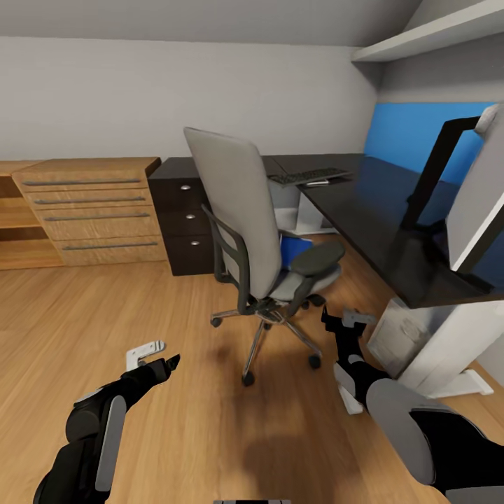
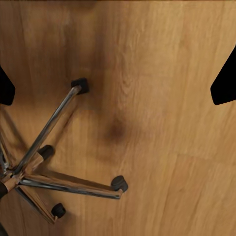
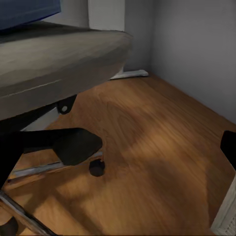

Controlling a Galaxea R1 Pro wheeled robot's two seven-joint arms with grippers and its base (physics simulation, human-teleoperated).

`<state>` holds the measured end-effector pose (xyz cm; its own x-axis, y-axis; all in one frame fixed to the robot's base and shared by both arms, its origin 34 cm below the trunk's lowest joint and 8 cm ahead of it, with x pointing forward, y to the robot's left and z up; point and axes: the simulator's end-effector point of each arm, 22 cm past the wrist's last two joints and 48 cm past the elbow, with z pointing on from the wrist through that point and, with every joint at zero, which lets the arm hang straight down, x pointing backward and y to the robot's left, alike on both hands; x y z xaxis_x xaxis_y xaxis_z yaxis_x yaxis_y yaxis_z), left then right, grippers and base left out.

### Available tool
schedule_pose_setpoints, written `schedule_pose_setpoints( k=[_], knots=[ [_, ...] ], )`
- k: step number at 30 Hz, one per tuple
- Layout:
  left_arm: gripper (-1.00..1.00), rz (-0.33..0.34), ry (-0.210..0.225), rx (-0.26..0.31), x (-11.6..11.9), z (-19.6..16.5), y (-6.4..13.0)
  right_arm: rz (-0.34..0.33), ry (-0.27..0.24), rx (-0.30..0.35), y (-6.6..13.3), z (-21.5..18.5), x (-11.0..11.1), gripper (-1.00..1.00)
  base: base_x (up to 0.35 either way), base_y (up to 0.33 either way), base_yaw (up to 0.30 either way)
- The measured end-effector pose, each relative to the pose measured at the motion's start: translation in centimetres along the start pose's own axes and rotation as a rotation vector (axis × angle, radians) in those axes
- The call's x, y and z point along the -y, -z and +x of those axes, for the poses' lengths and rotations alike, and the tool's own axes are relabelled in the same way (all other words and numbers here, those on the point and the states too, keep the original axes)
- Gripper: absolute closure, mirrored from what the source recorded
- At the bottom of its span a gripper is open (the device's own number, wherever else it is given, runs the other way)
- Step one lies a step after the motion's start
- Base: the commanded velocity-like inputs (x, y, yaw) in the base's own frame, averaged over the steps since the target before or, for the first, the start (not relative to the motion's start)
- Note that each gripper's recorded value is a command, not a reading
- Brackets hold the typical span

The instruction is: In the bedroom, organize the workspace by keeping the computer under the desk, ensuring the monitor is on the desk, placing the keyboard on the desk next to the monitor, placing the mouse on the desk next to the keyboard, moving the folder from the swivel chair onto the desk next to the mouse, stacking the notebook on top of the folder with the pen on top of the notebook, and positioning the swivel chair next to the desk.

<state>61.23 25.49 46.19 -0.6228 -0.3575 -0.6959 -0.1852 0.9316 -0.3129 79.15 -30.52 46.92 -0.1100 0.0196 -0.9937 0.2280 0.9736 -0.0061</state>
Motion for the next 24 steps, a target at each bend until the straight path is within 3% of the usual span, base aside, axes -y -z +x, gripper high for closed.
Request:
schedule_pose_setpoints(
  k=[6, 11, 14, 24],
  knots=[
    [-1.0, -0.001, 0.0, 0.0, -0.04, 0.0, -0.01, 0.0, 0.0, 0.002, -0.01, -0.03, 0.04, -1.0, 0.291, 0.0, 0.0],
    [-1.0, -0.002, 0.0, 0.0, -0.1, 0.01, -0.02, 0.005, -0.005, 0.001, 0.0, 0.02, 0.1, -1.0, 0.093, 0.0, 0.016],
    [-1.0, -0.001, 0.001, 0.001, -0.09, -0.03, 0.01, 0.019, -0.022, -0.002, 0.05, 0.05, 0.31, -1.0, 0.01, 0.0, 0.187],
    [-1.0, 0.0, -0.001, 0.007, -0.05, -0.32, 0.22, -0.006, -0.006, 0.007, 0.11, -0.46, -0.44, -1.0, -0.02, 0.019, 0.243]
  ],
)
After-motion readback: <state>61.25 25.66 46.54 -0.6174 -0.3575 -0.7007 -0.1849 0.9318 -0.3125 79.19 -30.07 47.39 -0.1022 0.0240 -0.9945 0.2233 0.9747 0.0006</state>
